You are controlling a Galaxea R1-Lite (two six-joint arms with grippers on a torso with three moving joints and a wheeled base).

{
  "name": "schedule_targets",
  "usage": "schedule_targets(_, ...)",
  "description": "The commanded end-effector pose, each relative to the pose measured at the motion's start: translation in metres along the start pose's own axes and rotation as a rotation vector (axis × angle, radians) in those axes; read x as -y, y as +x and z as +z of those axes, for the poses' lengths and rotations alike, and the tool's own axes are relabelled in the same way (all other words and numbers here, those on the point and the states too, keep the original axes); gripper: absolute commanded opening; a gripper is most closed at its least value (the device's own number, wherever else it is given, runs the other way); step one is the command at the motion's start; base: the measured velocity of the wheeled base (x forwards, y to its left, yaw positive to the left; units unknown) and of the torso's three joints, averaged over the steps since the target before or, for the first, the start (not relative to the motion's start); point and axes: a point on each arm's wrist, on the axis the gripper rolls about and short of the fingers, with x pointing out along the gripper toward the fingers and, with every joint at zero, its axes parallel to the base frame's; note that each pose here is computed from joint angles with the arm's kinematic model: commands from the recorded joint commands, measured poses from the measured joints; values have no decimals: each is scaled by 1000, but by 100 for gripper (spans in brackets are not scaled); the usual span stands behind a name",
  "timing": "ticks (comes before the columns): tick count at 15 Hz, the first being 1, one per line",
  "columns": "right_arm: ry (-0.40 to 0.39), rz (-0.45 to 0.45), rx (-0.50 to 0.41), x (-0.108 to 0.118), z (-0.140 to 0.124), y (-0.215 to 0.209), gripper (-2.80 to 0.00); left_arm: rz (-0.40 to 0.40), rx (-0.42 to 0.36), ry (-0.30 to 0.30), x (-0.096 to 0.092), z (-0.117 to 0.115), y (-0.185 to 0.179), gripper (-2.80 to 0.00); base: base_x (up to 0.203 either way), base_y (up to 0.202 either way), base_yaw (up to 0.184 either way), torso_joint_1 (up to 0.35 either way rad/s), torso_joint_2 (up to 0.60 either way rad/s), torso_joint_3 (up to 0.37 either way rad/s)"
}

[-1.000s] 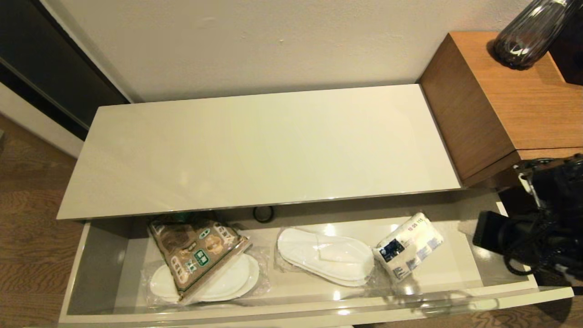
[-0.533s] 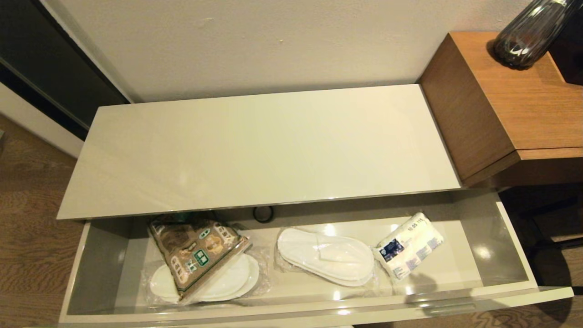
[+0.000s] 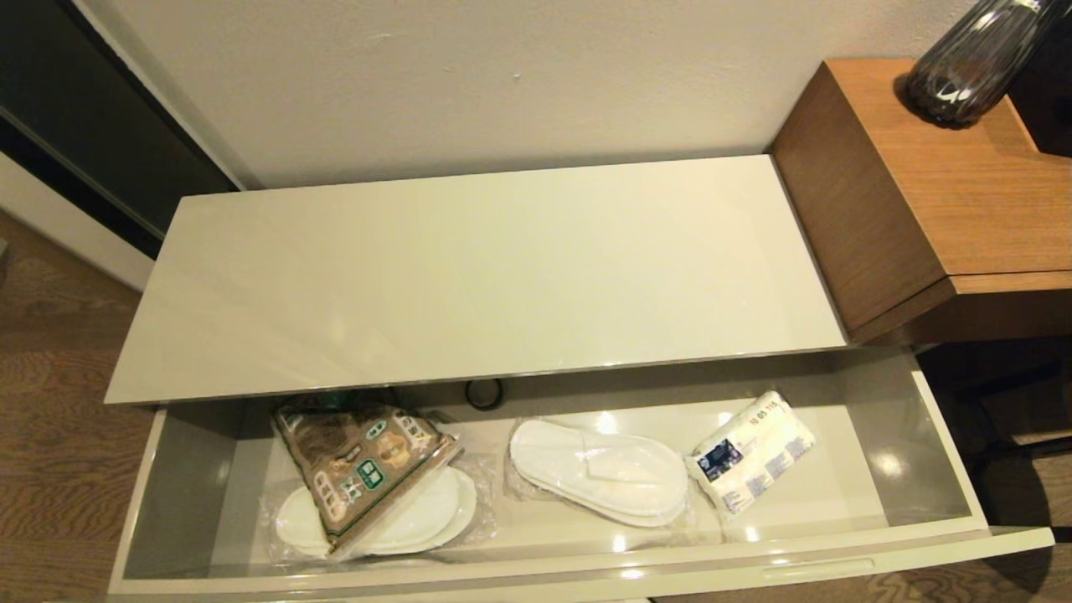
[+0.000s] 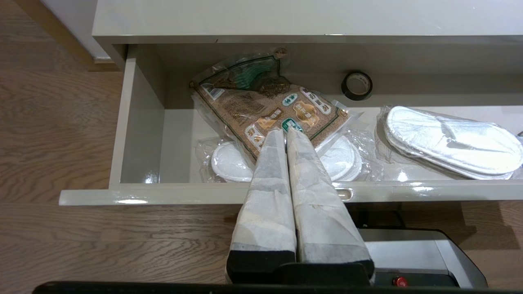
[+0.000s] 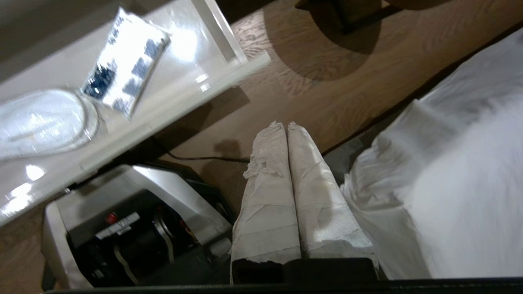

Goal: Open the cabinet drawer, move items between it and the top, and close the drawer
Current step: Take out the disposable slippers from the drawer

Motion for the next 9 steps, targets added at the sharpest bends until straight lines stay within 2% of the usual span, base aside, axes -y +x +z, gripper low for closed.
schedule_targets(1, 7, 26, 106, 18, -51, -22, -280, 0, -1, -1, 0, 0, 0, -280, 0, 0, 0, 0, 0, 0)
schedule_targets(4, -72, 44, 136, 20, -115, -7, -280, 0, -1, 1, 0, 0, 0, -280, 0, 0, 0, 0, 0, 0)
schedule_targets(5, -88, 46, 129, 18, -128, 1, -280, 0, -1, 0, 0, 0, 0, -280, 0, 0, 0, 0, 0, 0)
schedule_targets(9, -52, 142, 305, 0, -114, 27, -280, 0, -1, 0, 0, 0, 0, -280, 0, 0, 0, 0, 0, 0)
